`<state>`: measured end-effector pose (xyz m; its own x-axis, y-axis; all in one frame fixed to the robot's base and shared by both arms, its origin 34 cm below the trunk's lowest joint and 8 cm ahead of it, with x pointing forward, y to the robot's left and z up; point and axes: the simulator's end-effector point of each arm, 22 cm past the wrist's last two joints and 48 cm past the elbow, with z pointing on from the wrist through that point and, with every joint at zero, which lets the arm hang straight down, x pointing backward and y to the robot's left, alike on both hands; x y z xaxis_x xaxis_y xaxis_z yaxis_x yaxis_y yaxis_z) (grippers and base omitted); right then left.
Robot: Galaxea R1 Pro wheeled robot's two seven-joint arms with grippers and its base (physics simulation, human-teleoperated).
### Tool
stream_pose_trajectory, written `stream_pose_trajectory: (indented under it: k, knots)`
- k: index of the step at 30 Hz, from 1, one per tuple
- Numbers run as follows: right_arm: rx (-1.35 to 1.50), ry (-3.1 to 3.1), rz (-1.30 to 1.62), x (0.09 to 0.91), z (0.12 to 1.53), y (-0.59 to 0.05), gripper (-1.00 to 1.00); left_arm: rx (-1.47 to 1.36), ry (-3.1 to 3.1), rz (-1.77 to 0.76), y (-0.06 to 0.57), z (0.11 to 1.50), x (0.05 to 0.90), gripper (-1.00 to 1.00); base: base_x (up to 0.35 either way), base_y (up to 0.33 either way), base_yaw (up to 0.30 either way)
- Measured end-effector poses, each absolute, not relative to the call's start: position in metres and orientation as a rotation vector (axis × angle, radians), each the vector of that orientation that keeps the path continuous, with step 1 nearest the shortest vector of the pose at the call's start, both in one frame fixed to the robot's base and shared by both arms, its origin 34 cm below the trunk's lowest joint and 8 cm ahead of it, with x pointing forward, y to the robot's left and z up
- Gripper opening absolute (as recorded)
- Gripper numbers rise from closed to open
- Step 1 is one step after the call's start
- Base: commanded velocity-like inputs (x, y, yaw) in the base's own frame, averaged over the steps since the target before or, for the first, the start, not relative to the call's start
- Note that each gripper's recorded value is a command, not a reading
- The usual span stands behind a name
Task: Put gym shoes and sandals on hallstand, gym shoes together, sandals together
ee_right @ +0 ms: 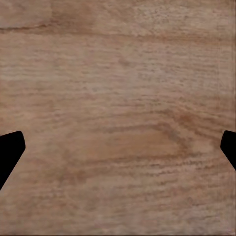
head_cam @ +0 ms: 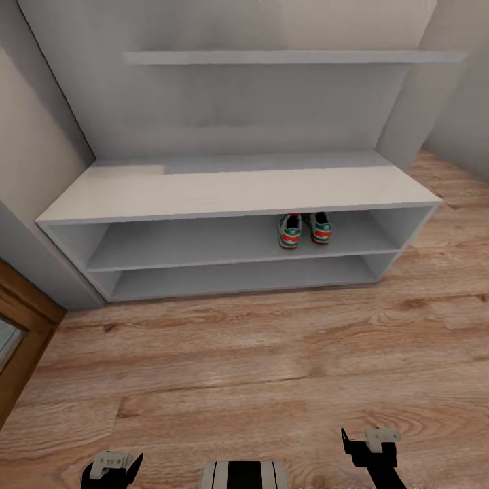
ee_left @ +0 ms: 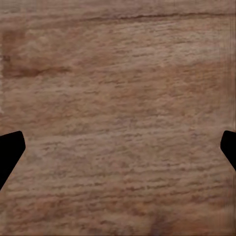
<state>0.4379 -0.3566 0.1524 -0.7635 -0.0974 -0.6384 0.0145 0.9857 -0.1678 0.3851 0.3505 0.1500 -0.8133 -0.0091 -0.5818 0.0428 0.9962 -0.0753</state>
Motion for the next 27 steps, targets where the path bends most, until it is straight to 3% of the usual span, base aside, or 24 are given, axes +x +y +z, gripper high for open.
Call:
stream_pose_trajectory:
  k: [27]
  knots:
    - [-0.045, 2.349, -0.224, 0.460, 0.187, -0.364, 1.00, 0.022, 2.428, -0.114, 0.348, 0.181, 0.416, 1.00, 0.000, 0.000, -0.285]
